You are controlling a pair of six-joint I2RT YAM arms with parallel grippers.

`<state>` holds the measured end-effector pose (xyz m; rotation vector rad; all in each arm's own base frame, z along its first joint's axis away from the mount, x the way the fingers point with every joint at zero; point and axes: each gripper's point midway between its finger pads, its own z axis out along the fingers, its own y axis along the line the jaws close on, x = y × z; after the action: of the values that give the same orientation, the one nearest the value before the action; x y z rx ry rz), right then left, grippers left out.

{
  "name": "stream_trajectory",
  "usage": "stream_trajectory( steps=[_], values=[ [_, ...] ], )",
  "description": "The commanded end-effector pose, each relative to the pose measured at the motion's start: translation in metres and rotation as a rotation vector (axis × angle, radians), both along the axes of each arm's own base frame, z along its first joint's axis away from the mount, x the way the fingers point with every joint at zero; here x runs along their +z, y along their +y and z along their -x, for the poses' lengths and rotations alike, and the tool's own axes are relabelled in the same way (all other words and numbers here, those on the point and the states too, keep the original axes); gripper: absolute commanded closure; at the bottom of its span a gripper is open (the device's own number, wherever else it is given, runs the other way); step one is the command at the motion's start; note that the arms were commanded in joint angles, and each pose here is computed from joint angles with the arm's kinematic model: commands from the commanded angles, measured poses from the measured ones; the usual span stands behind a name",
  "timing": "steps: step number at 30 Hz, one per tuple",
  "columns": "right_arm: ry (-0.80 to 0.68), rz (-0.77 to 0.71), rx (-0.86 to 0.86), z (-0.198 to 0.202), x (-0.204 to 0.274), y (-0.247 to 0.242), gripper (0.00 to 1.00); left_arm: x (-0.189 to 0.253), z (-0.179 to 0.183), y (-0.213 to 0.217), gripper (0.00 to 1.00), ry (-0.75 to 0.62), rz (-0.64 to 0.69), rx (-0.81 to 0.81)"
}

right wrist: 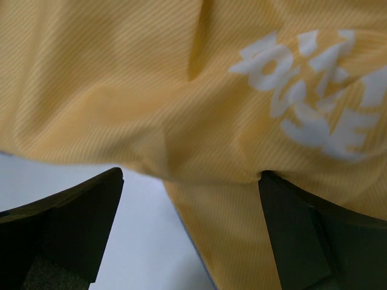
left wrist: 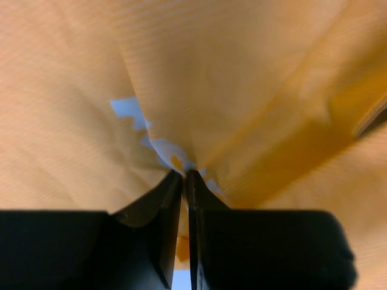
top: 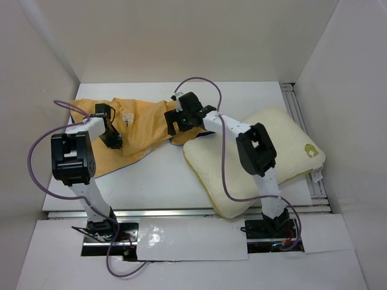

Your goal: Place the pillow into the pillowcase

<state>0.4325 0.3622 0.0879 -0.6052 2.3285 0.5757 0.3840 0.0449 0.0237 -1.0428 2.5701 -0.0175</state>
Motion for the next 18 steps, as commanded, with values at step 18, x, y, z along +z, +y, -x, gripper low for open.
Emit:
stream_trajectory(
  steps=[18],
  values=[
    [-0.172,-0.367,-0.007,-0.126,0.017,0.066,0.0,0.042,0.164,-0.273,0.78,-0.027,0.299,-0.624]
  ],
)
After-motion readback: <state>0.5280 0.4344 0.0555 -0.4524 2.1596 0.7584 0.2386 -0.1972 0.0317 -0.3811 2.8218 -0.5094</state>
